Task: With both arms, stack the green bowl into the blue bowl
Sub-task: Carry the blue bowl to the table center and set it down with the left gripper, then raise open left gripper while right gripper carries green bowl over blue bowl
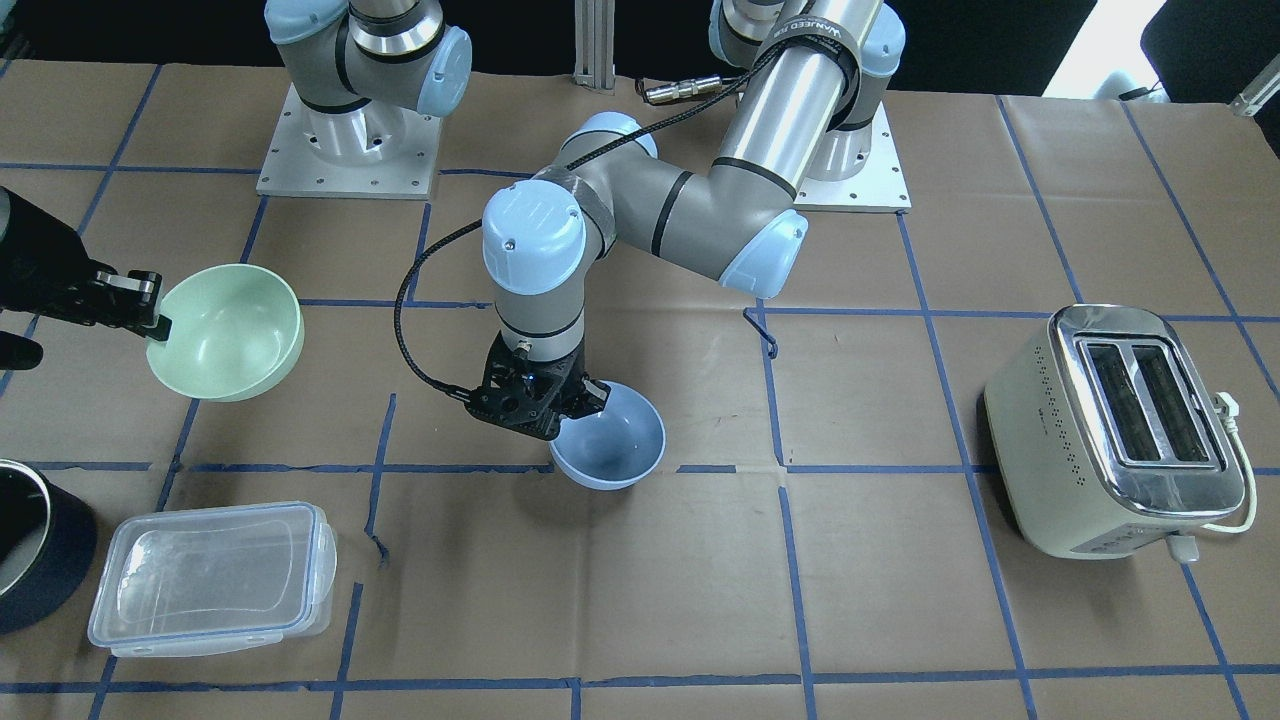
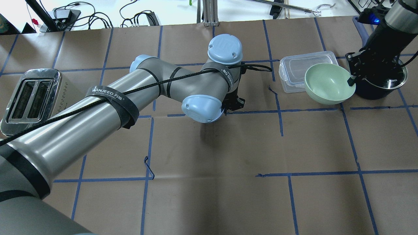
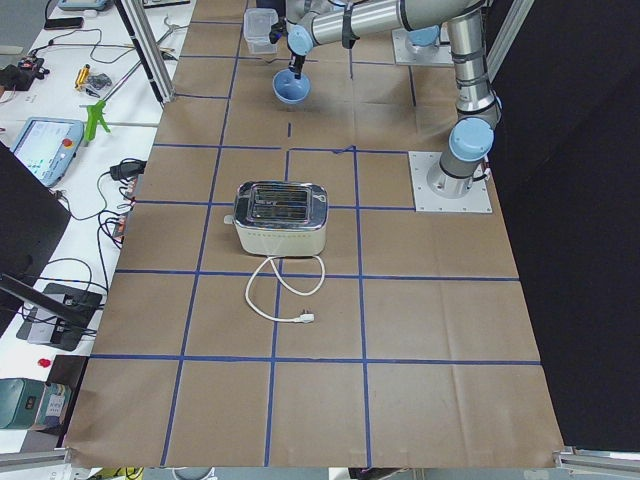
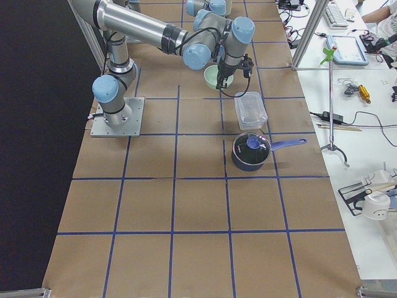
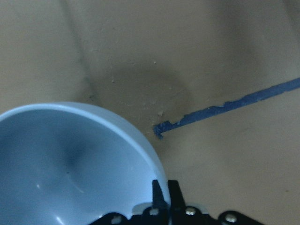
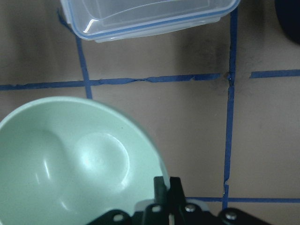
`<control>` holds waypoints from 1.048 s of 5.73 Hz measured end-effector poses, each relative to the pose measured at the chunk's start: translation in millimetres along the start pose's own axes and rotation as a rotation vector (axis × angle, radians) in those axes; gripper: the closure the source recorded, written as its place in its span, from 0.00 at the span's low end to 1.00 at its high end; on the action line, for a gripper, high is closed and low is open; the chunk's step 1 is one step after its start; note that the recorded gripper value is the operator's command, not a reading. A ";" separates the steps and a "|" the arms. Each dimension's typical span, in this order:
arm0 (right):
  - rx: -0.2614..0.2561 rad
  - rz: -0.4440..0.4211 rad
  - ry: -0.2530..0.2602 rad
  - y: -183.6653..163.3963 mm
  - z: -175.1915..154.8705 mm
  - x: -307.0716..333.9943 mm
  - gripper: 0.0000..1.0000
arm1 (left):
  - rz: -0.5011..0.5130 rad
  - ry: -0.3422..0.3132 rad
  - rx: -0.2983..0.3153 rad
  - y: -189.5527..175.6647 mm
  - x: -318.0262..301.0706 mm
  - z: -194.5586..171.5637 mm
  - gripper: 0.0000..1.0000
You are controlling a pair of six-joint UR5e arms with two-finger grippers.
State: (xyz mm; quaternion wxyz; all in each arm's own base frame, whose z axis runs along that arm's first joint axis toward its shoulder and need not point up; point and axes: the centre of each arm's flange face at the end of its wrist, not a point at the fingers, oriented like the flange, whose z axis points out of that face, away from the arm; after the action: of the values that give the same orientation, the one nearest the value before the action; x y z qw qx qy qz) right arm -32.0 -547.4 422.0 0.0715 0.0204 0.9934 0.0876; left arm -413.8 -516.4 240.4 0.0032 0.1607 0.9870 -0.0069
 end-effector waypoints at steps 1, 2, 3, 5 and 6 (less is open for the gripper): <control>-0.003 -0.015 -0.007 1.2 -7.7 -11.5 0.93 | 0.007 -0.003 -0.019 4.3 1.9 12.3 0.02; -0.007 -0.021 -0.006 1.6 -8.4 -15.2 0.93 | 0.000 -0.004 -0.023 5.8 3.0 20.1 0.02; -0.010 -0.023 -0.005 1.9 -7.9 -15.8 0.93 | -0.020 -0.002 0.005 3.8 2.4 6.8 0.02; -0.011 -0.015 -0.009 0.8 -5.3 -17.1 0.93 | -0.101 0.012 0.078 15.4 -42.2 -95.1 0.03; -0.014 0.011 -0.012 -0.7 -2.2 -25.1 0.93 | -0.155 0.022 0.083 36.1 -79.2 -151.0 0.02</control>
State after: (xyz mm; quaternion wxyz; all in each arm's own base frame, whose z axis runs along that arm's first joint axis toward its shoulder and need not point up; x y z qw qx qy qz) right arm -7.5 -549.8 427.5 0.0773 0.0259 0.9922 0.0946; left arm -327.8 -505.1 391.6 -0.0147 0.0836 0.9953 -0.0464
